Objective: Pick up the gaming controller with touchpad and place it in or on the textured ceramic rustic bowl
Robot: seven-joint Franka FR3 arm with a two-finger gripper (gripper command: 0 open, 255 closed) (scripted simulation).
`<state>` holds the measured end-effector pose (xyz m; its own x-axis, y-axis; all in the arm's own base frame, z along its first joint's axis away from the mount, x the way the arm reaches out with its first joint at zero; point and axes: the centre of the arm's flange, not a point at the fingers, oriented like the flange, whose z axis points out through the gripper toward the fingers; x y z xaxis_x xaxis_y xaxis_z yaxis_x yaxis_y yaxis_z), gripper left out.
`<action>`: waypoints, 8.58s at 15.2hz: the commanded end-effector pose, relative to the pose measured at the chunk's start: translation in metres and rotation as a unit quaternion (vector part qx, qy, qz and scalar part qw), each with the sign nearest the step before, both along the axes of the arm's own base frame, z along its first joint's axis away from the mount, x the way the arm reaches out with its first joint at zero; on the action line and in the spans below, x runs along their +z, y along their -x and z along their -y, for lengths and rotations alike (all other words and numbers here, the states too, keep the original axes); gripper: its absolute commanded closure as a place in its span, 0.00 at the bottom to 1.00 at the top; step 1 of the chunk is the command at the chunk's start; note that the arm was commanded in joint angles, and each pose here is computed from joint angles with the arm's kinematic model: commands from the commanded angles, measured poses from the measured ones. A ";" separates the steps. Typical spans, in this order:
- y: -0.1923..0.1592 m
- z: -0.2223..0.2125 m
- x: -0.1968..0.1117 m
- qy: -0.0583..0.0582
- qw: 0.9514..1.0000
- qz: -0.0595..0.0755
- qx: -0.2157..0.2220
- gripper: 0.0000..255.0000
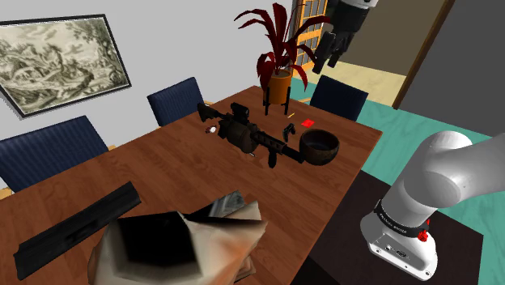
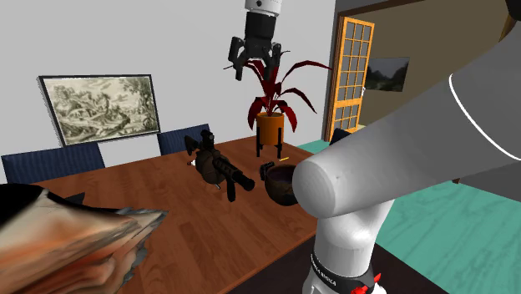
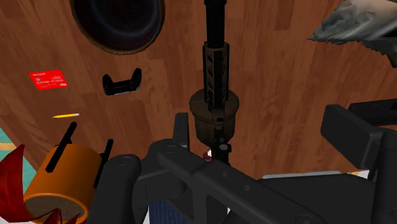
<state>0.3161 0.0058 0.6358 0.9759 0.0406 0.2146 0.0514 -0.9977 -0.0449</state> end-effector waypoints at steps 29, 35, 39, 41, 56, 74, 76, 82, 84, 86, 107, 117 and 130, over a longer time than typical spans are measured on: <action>-0.161 0.154 -0.308 -0.068 0.994 -0.042 -0.071 0.00; -0.189 0.184 -0.378 -0.082 0.992 -0.051 -0.086 0.00; -0.194 0.185 -0.402 -0.084 0.991 -0.052 -0.088 0.00; -0.196 0.183 -0.412 -0.084 0.991 -0.052 -0.088 0.00; -0.197 0.180 -0.425 -0.084 0.991 -0.052 -0.088 1.00; -0.295 0.151 -0.451 -0.006 0.972 -0.227 -0.061 0.00; -0.295 0.151 -0.451 -0.006 0.972 -0.227 -0.061 0.00; -0.295 0.151 -0.451 -0.006 0.972 -0.227 -0.061 0.00; -0.295 0.151 -0.451 -0.006 0.972 -0.227 -0.061 1.00; -0.295 0.151 -0.451 -0.006 0.972 -0.227 -0.061 1.00; -0.295 0.151 -0.372 -0.006 0.972 -0.227 -0.061 1.00; -0.295 0.151 -0.319 -0.006 0.972 -0.227 -0.061 1.00; -0.282 0.150 -0.261 -0.006 0.972 -0.227 -0.061 1.00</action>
